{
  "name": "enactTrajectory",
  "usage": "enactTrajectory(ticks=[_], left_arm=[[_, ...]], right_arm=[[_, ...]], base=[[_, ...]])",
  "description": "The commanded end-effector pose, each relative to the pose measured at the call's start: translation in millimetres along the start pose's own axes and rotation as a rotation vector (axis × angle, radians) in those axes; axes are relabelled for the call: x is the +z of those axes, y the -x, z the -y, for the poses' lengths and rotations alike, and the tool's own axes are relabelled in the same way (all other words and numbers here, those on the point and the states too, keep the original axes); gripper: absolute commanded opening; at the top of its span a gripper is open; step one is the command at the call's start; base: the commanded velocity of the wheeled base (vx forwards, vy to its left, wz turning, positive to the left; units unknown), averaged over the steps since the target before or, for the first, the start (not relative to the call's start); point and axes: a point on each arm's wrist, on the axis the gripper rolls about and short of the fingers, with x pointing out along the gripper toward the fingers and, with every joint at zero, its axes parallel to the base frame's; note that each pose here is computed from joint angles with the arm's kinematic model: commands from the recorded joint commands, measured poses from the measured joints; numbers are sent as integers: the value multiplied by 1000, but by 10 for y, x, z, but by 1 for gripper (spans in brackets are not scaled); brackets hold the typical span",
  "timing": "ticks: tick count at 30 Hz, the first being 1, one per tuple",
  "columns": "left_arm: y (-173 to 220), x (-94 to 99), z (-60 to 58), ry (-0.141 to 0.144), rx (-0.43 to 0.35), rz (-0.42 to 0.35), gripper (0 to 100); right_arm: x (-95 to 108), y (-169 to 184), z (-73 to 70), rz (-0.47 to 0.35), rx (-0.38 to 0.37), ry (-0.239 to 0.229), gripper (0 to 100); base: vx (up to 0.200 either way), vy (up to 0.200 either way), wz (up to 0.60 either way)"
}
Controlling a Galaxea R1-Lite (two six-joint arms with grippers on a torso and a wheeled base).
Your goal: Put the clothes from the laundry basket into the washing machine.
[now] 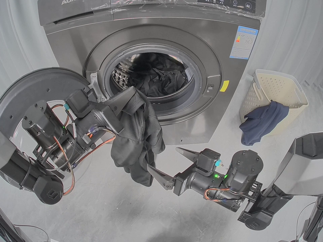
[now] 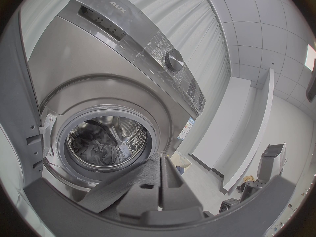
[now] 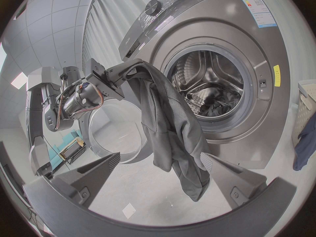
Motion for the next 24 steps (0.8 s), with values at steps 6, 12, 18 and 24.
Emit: enactTrajectory(ticks=[6,12,18,24], left_arm=[[1,-2,-8,-1,2,-1,0],[-9,0,-6,-2,1,2,0],[-10,5,-9,-3,2,4,0],[-9,9,-7,-3,2,6,0]], right_arm=[[33,-236,-38,56,19,0,100],[-32,-368,-94,66,55,-2,100],[-44,-580,-93,92,73,-7,100],[-110,-760,-34,103,61,-8,100]], base=[[0,0,0],[0,0,0],[0,0,0],[0,0,0]])
